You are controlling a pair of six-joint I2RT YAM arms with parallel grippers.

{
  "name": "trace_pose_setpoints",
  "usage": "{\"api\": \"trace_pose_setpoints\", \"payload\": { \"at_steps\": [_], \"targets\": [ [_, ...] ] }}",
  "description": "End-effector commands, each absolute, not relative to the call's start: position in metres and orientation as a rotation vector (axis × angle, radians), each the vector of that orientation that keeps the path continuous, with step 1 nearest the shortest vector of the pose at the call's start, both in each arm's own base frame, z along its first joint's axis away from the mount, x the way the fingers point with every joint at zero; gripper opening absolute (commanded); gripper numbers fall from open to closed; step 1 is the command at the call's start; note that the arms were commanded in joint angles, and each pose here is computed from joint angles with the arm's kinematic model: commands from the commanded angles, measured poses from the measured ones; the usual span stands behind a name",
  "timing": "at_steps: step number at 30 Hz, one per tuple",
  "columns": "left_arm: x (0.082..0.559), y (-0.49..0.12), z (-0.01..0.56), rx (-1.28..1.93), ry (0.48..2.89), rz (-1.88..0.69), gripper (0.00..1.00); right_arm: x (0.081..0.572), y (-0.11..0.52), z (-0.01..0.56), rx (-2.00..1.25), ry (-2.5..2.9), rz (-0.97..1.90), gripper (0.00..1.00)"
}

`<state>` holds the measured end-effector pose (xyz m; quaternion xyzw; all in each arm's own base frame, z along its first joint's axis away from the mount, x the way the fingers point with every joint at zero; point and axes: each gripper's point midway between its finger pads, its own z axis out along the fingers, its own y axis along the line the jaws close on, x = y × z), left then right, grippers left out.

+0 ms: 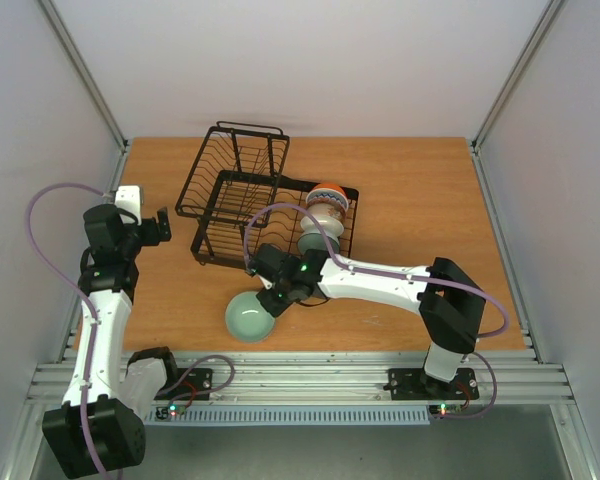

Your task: Load the bowls into the dish rack

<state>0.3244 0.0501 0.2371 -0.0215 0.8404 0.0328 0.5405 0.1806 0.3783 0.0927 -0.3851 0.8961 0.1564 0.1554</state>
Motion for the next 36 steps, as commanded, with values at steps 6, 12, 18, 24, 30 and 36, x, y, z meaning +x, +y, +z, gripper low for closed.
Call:
{"api": "trace_pose_setpoints", "payload": {
  "at_steps": [6, 12, 18, 24, 30, 36],
  "targets": [
    [0.329, 0.053, 0.244, -0.05, 1.954, 0.088, 0.99, 0.179, 0.38, 0.114, -1.139, 2.498, 0.385, 0.02],
    [0.329, 0.053, 0.245, -0.051, 1.952, 0.087, 0.99, 0.181, 0.377, 0.127, -1.142, 2.454, 0.346, 0.01],
    [0.329, 0.052, 0.244, -0.05, 1.954, 0.085, 0.99, 0.183, 0.374, 0.142, -1.148, 2.418, 0.332, 0.01],
    [0.328, 0.052, 0.245, -0.049, 1.952, 0.086, 0.99, 0.18, 0.379, 0.16, -1.179, 2.379, 0.378, 0.01],
    [0.328, 0.052, 0.245, -0.049, 1.952, 0.086, 0.99, 0.182, 0.381, 0.172, -1.19, 2.351, 0.385, 0.01],
    [0.328, 0.053, 0.245, -0.05, 1.95, 0.086, 0.99, 0.184, 0.38, 0.184, -1.183, 2.323, 0.378, 0.01]
  ]
}}
